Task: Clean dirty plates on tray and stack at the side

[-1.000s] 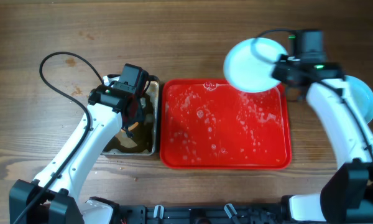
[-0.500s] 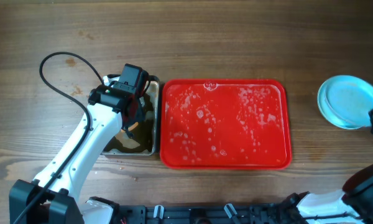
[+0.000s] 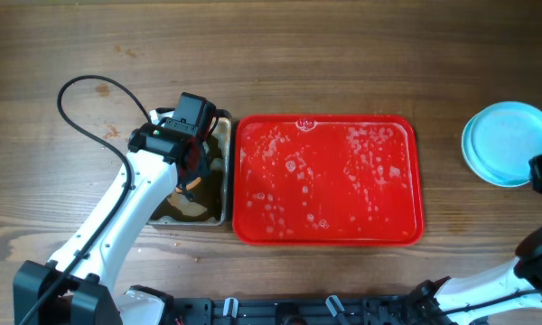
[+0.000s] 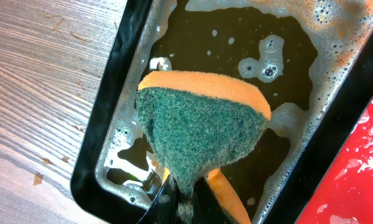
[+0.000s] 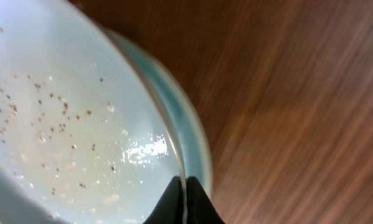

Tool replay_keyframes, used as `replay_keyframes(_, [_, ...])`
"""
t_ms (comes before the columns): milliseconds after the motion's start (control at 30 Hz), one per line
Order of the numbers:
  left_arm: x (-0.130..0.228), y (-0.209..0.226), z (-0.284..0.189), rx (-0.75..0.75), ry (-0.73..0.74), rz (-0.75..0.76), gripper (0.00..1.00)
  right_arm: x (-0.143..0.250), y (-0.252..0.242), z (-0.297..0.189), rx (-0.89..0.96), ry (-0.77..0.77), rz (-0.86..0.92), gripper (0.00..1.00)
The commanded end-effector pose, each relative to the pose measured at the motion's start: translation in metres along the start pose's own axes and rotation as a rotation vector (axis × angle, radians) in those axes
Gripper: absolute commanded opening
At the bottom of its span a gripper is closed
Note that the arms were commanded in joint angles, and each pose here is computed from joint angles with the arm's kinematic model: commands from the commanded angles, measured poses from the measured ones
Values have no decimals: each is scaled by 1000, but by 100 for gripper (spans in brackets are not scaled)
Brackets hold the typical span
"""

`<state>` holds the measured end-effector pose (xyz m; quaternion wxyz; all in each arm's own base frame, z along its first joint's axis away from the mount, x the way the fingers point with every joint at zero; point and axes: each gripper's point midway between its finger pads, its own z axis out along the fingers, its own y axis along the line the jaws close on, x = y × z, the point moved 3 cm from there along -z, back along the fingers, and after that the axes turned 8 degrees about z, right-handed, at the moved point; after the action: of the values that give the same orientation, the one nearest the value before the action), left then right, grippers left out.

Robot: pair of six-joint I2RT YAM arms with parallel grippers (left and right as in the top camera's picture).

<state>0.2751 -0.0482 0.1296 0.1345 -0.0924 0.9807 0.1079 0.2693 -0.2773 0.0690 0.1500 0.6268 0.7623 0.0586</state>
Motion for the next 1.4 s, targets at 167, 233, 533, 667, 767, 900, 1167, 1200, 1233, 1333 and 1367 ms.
replay_keyframes(167, [1, 0, 3, 0, 9, 6, 4, 39, 44, 16, 63, 7, -82, 4])
replay_keyframes(233, [1, 0, 3, -1, 10, 6, 4, 35, 33, 15, 97, 6, -45, 4])
replay_keyframes(533, [1, 0, 3, -1, 10, 6, 4, 5, -14, 5, 21, 59, 110, 99])
replay_keyframes(667, [1, 0, 3, -1, 9, 6, 4, 20, 15, 8, -40, 93, 20, 100])
replay_keyframes(767, [1, 0, 3, -1, 9, 6, 4, 43, 52, 5, -69, 101, -120, 100])
replay_keyframes(900, [-11, 1, -4, 7, -62, -17, 4, 77, 117, -39, -159, 31, -334, 100])
replay_keyframes(1167, [-7, 3, -28, 82, -106, 70, 5, 104, 125, -118, -145, -126, -409, 100])
replay_keyframes(1200, [-3, 3, -22, 71, -83, 77, 41, 108, 124, -124, -160, -115, -412, 100])
replay_keyframes(1233, [1, 3, -16, 62, -64, 86, 64, 113, 124, -129, -184, -99, -422, 100])
replay_keyframes(1333, [8, -1, 7, 49, -35, 122, 97, 123, 126, -148, -250, -82, -432, 100])
replay_keyframes(1367, [11, -4, 14, 49, -19, 125, 100, 129, 128, -161, -302, -81, -469, 100])
